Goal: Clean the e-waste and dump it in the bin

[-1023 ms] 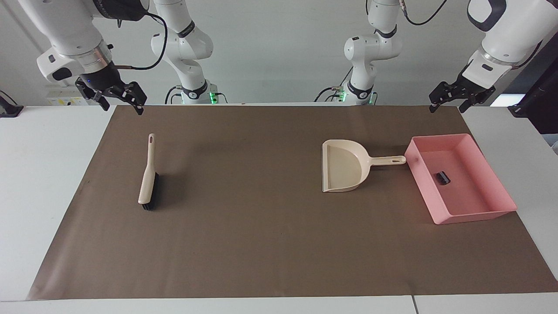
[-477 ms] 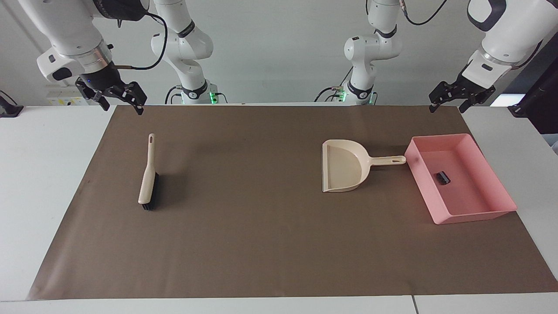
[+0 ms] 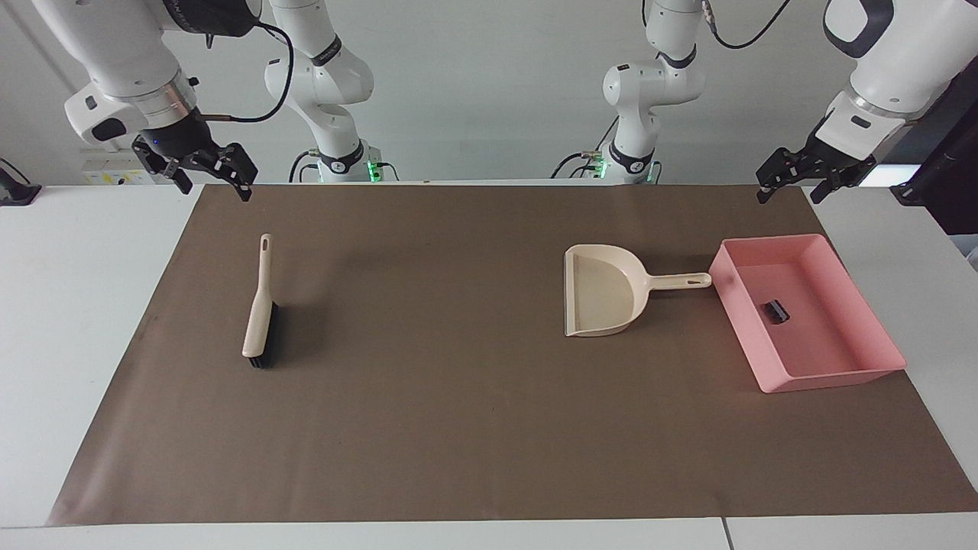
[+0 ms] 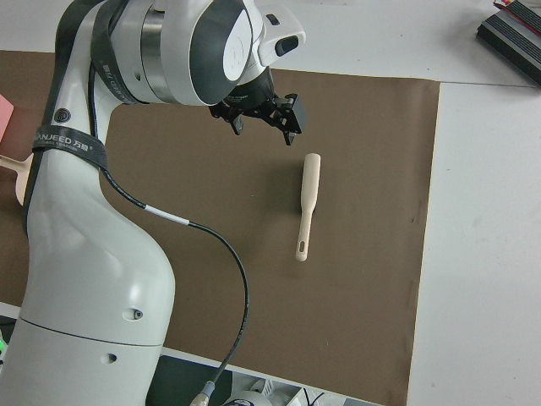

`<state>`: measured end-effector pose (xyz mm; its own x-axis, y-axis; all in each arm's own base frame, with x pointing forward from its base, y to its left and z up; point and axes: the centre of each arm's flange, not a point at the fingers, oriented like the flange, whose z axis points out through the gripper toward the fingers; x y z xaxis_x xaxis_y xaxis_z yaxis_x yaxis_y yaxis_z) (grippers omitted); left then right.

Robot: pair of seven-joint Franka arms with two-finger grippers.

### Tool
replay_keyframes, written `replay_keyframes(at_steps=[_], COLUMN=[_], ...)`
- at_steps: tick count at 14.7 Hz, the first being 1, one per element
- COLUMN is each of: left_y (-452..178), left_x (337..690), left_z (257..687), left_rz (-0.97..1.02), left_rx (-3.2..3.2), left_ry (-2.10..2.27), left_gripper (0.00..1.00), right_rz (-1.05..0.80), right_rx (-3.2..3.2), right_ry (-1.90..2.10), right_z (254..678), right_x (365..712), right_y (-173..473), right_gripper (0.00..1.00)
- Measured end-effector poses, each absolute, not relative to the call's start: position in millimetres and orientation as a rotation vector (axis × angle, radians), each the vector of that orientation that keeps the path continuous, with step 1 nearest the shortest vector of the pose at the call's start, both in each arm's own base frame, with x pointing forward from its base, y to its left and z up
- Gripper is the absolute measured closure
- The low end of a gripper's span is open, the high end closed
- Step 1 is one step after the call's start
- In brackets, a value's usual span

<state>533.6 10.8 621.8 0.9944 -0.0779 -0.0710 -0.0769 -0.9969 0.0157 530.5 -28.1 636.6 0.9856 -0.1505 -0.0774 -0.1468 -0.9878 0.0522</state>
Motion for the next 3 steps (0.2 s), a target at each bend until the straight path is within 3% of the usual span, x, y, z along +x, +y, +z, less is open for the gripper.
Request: replay_keyframes(at_steps=[3], left_y=[10.1], left_x=[534.3], left_z=[621.0], left_rz=[-0.111], left_rx=[3.125], left_ry=[-0.115], left_gripper=[0.00], right_rz=[-0.126], right_rx=[3.084], right_ry=[-0.231], right_z=[636.6], right_x=[530.5], right_y=[-28.1], right_gripper=[0.00])
